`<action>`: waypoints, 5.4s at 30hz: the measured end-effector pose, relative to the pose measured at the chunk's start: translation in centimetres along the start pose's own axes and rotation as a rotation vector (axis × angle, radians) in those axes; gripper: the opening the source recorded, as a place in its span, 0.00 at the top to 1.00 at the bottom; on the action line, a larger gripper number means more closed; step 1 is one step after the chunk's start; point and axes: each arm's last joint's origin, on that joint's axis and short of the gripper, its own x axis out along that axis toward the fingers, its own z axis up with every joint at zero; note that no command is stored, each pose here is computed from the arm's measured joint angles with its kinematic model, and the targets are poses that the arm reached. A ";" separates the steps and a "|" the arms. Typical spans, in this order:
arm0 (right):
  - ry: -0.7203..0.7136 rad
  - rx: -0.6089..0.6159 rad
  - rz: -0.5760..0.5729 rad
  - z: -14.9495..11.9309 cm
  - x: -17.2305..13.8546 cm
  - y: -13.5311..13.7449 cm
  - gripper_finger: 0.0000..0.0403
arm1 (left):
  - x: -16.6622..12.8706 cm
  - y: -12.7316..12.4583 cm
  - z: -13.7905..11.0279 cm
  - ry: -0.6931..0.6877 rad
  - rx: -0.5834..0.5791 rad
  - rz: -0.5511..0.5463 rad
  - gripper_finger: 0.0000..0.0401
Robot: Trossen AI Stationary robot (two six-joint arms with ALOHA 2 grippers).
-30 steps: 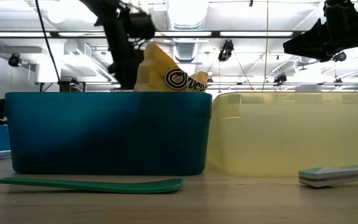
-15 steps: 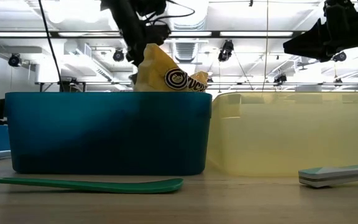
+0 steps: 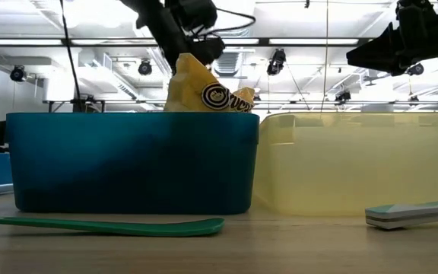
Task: Pick & Place Food Item
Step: Put the green spice bottle into the black bin, then put the white spice bottle into the black bin
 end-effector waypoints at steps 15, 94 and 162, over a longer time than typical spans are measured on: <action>0.000 0.000 0.000 0.0 0.0 0.0 0.51 | 6.0 -1.1 -1.4 0.139 0.012 -0.095 0.50; 0.000 0.000 -0.001 0.0 0.0 0.0 0.51 | -2.0 0.1 -0.9 0.069 -0.129 0.031 0.23; 0.000 0.000 -0.001 0.0 0.0 0.0 0.51 | -19.6 -25.9 -16.6 0.835 -1.474 0.198 0.23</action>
